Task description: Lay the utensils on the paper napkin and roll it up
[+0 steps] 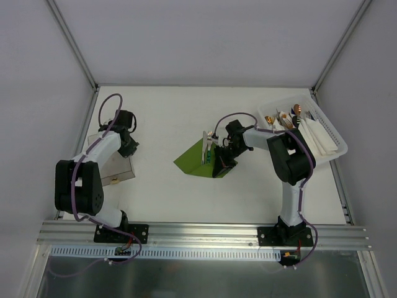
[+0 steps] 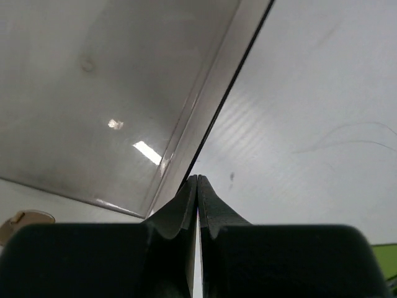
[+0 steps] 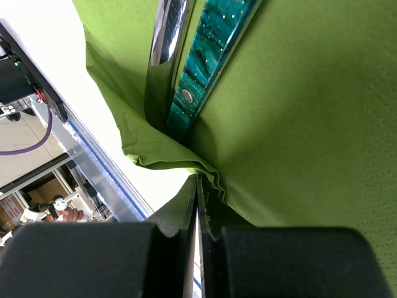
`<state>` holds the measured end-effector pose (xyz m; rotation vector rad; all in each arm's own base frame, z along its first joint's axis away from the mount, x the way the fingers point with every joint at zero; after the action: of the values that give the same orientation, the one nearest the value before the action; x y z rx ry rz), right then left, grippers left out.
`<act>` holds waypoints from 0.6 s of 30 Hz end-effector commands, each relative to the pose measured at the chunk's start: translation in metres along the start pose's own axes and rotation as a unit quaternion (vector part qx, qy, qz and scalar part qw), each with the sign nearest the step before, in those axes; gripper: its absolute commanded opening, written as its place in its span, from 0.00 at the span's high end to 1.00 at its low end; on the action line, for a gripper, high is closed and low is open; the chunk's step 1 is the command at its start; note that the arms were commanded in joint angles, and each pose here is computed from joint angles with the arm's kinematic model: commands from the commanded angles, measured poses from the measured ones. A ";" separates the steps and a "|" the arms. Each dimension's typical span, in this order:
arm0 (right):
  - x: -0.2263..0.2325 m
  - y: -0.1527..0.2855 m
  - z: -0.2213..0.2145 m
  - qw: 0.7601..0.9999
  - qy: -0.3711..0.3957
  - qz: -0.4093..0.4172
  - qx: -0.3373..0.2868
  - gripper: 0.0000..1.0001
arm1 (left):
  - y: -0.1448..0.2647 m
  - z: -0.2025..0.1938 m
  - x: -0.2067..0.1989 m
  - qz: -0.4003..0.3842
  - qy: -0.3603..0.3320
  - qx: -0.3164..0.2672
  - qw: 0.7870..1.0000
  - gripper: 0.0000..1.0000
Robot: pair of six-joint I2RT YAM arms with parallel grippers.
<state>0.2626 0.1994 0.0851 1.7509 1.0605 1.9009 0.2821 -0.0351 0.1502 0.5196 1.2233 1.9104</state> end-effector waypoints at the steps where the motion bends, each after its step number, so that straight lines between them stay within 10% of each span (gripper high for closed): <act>1: -0.008 0.000 0.007 1.000 0.009 -0.029 -0.009 0.97 | 0.014 0.010 0.035 0.070 -0.009 -0.016 0.997 1.00; 11: -0.006 0.002 0.006 1.000 0.011 -0.025 -0.009 0.97 | 0.023 0.041 0.072 0.084 0.048 -0.038 0.995 1.00; 18: -0.006 0.003 0.007 1.000 0.012 -0.025 -0.012 0.97 | 0.049 0.039 0.028 -0.222 -0.067 -0.058 0.971 0.99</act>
<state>0.2631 0.1992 0.0850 1.7522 1.0592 1.8994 0.2680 0.0234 0.1812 0.4167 1.2154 1.8712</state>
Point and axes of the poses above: each gripper's point midway between its finger pads, its own y axis back along the fingers, its own x axis along the line the jaws close on, z = x × y, the point moved 10 cm from there along y, back along the fingers, and after that the axes turned 7 degrees about -y, right-handed, at the moved point
